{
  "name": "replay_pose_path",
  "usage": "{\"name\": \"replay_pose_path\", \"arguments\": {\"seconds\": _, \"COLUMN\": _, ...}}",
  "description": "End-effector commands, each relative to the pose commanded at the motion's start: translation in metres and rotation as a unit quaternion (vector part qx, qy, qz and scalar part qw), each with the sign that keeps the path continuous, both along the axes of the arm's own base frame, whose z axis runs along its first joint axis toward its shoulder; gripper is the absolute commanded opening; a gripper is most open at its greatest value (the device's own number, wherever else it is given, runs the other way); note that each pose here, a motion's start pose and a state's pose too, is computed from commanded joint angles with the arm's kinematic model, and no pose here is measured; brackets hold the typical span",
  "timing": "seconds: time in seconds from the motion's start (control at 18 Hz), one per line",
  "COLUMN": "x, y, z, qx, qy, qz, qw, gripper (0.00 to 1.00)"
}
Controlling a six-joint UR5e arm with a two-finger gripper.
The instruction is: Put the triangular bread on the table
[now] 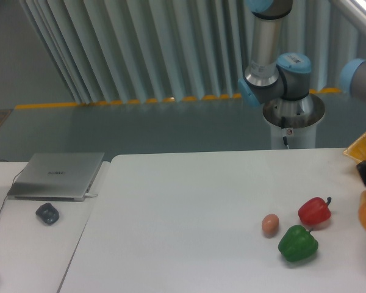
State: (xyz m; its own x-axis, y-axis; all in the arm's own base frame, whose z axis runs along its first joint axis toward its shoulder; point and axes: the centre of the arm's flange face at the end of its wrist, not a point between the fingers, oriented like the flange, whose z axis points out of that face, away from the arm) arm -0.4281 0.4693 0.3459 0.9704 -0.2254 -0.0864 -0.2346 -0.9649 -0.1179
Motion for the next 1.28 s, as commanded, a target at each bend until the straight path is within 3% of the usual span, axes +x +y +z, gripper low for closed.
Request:
{"name": "replay_pose_path", "arguments": {"seconds": 0.17, "x": 0.014, "y": 0.014, "z": -0.011, "qx": -0.008, "qy": -0.004, "qz": -0.014, "qw": 0.9999, "gripper": 0.06}}
{"name": "replay_pose_path", "arguments": {"seconds": 0.33, "x": 0.018, "y": 0.017, "z": -0.012, "qx": -0.015, "qy": -0.001, "qz": -0.018, "qw": 0.9997, "gripper": 0.32}}
{"name": "replay_pose_path", "arguments": {"seconds": 0.44, "x": 0.018, "y": 0.018, "z": -0.013, "qx": -0.013, "qy": 0.001, "qz": -0.019, "qw": 0.9997, "gripper": 0.69}}
{"name": "replay_pose_path", "arguments": {"seconds": 0.5, "x": 0.017, "y": 0.019, "z": -0.012, "qx": -0.012, "qy": 0.002, "qz": -0.021, "qw": 0.9997, "gripper": 1.0}}
{"name": "replay_pose_path", "arguments": {"seconds": 0.72, "x": 0.025, "y": 0.014, "z": -0.016, "qx": -0.033, "qy": 0.011, "qz": -0.022, "qw": 0.9992, "gripper": 1.0}}
{"name": "replay_pose_path", "arguments": {"seconds": 1.0, "x": 0.026, "y": 0.008, "z": 0.01, "qx": -0.026, "qy": 0.03, "qz": -0.034, "qw": 0.9986, "gripper": 1.0}}
{"name": "replay_pose_path", "arguments": {"seconds": 1.11, "x": 0.029, "y": 0.004, "z": 0.019, "qx": -0.034, "qy": 0.036, "qz": -0.106, "qw": 0.9931, "gripper": 1.0}}
{"name": "replay_pose_path", "arguments": {"seconds": 1.28, "x": 0.024, "y": -0.01, "z": 0.028, "qx": -0.05, "qy": 0.042, "qz": -0.223, "qw": 0.9727, "gripper": 1.0}}
